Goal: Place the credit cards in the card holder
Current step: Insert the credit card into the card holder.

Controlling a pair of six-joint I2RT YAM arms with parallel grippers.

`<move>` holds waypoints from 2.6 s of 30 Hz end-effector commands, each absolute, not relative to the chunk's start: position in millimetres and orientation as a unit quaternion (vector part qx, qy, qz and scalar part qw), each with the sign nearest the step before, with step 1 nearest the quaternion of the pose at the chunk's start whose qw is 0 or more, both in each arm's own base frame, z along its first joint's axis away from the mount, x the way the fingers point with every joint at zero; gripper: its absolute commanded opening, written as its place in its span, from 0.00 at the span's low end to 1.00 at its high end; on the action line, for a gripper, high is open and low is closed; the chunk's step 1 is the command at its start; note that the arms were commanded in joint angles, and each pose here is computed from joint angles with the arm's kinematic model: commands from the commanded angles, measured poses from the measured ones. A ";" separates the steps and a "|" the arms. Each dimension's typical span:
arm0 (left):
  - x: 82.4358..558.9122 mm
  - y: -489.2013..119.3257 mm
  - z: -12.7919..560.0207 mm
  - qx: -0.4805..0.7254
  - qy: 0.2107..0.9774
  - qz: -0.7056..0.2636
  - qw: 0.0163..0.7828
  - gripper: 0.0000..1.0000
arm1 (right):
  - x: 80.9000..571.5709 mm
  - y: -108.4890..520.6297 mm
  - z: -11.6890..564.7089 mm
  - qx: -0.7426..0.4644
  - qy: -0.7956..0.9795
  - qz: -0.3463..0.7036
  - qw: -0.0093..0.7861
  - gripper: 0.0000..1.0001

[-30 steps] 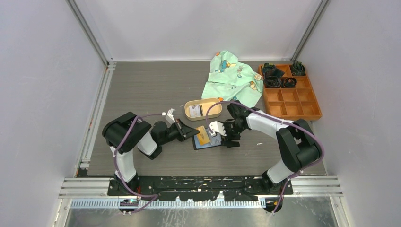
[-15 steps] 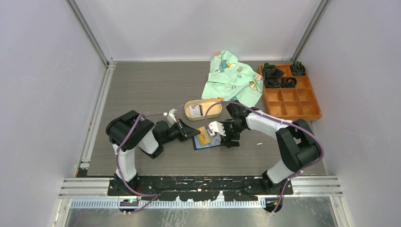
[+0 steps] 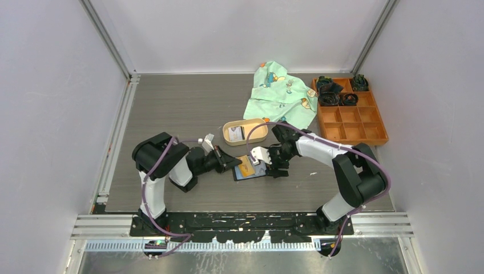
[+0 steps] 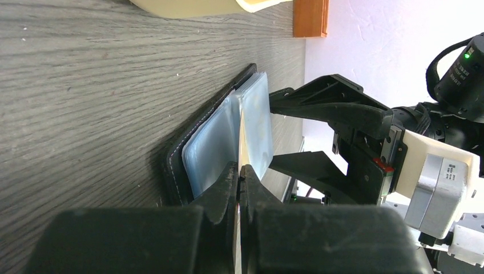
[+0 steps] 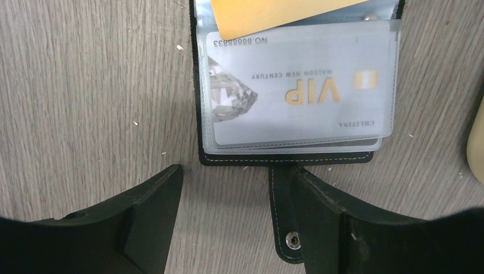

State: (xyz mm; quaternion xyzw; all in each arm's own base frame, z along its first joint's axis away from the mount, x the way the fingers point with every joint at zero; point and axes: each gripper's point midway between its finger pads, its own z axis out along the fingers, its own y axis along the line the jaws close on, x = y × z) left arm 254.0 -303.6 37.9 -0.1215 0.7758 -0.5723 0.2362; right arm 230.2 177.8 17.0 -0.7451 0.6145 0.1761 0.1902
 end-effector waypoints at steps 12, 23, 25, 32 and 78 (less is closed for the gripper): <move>258.9 -318.5 47.3 -0.109 0.759 -0.592 0.246 0.00 | 236.2 185.6 14.3 -0.756 0.605 0.164 0.187 0.72; 256.8 -319.5 41.9 -0.134 0.761 -0.596 0.219 0.00 | 236.7 185.8 15.6 -0.757 0.604 0.162 0.188 0.71; 256.0 -320.9 39.4 -0.137 0.762 -0.597 0.210 0.00 | 236.9 185.8 15.8 -0.757 0.604 0.163 0.189 0.71; 256.7 -325.0 34.8 -0.143 0.763 -0.600 0.192 0.00 | 236.1 185.9 15.1 -0.758 0.604 0.163 0.186 0.71; 252.2 -340.2 30.6 -0.139 0.776 -0.602 0.130 0.08 | 243.3 203.8 29.0 -0.769 0.599 0.118 0.190 0.72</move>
